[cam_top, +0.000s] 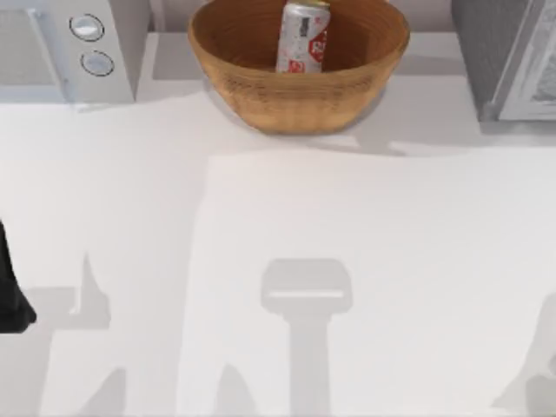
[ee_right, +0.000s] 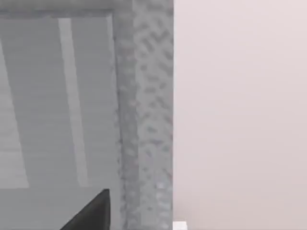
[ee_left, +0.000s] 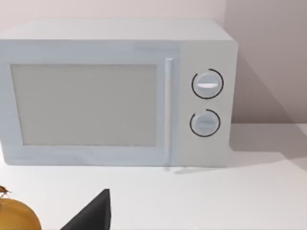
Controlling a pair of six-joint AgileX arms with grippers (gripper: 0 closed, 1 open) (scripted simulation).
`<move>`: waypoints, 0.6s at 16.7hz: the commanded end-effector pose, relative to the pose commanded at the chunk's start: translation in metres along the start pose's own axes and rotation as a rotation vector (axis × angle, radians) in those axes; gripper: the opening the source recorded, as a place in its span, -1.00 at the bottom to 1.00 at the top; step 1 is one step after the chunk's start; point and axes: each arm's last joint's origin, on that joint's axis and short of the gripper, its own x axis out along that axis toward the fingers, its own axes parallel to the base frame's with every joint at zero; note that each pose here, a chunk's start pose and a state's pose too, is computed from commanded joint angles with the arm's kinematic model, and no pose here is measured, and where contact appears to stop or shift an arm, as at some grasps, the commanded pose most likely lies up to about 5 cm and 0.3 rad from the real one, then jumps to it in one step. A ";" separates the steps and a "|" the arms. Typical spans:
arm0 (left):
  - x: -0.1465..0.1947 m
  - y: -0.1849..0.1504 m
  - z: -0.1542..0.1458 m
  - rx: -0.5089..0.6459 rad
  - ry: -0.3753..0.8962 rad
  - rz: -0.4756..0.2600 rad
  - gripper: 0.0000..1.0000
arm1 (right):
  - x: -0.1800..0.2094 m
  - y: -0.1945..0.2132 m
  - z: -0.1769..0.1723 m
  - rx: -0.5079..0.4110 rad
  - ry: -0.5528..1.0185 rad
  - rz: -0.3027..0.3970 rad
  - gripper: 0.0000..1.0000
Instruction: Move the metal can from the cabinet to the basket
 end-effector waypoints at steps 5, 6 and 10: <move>0.000 0.000 0.000 0.000 0.000 0.000 1.00 | -0.009 0.022 0.098 0.001 0.002 0.020 1.00; 0.000 0.000 0.000 0.000 0.000 0.000 1.00 | -0.013 0.028 0.114 0.000 0.002 0.023 1.00; 0.000 0.000 0.000 0.000 0.000 0.000 1.00 | -0.028 0.054 0.162 -0.008 -0.001 0.029 1.00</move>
